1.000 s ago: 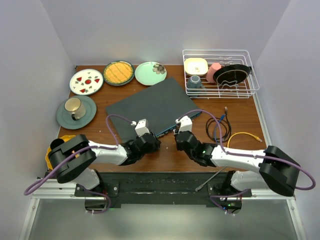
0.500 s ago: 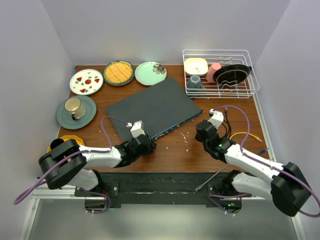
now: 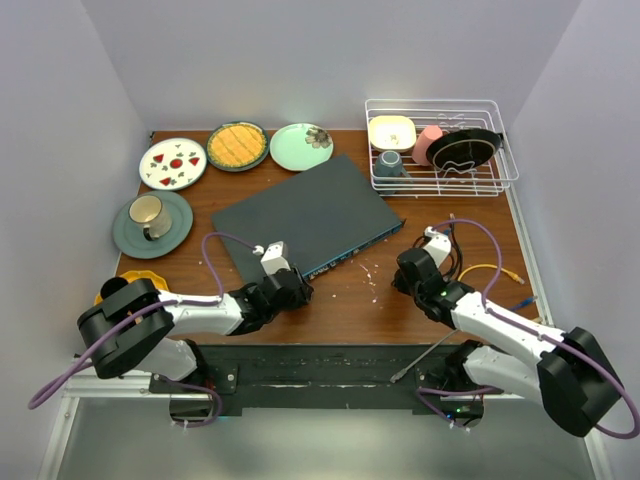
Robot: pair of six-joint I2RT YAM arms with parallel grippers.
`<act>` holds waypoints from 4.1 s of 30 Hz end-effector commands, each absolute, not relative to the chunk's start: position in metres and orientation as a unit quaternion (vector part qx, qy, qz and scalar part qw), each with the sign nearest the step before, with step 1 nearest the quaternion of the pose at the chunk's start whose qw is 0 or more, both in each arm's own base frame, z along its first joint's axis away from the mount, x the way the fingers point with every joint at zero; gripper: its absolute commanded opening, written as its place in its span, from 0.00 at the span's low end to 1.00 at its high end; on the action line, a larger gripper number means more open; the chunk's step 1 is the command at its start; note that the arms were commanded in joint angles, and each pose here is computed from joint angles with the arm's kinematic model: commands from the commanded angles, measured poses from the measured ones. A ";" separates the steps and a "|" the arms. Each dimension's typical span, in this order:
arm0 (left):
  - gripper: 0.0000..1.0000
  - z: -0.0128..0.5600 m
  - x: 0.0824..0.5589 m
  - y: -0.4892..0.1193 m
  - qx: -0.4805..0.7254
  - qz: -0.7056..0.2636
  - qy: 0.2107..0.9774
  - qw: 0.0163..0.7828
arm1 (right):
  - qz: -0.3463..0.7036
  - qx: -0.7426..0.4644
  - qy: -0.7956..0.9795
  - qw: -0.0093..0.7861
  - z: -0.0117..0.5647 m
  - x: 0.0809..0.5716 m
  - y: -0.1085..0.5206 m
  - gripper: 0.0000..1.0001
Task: Pull the plug from the switch port
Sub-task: Place the plug at the center of the board, then adjust the switch port at the center of the board.
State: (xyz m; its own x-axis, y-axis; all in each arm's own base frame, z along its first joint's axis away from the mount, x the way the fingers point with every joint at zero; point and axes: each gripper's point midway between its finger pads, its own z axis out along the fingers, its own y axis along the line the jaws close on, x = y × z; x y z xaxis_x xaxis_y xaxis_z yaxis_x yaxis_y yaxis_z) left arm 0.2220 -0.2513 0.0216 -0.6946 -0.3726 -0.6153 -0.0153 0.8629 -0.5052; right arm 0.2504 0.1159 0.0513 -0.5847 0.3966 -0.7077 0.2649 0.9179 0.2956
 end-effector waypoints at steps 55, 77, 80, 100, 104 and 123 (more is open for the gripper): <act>0.42 0.066 0.256 -0.219 -0.085 -0.202 0.884 0.413 | 0.092 -0.159 0.852 0.491 0.078 0.297 0.250 0.67; 0.41 0.040 0.235 -0.216 -0.096 -0.228 0.891 0.380 | 0.102 -0.199 0.846 0.484 0.077 0.301 0.266 0.47; 0.41 0.040 0.234 -0.216 -0.095 -0.229 0.891 0.379 | 0.080 -0.209 0.852 0.473 0.070 0.306 0.266 0.47; 0.41 0.041 0.231 -0.214 -0.094 -0.235 0.889 0.381 | 0.052 -0.213 0.857 0.466 0.066 0.304 0.252 0.41; 0.40 0.041 0.231 -0.212 -0.095 -0.233 0.890 0.381 | 0.059 -0.209 0.854 0.473 0.073 0.302 0.250 0.57; 0.40 0.041 0.228 -0.215 -0.096 -0.243 0.888 0.377 | 0.087 -0.228 0.859 0.449 0.061 0.306 0.253 0.52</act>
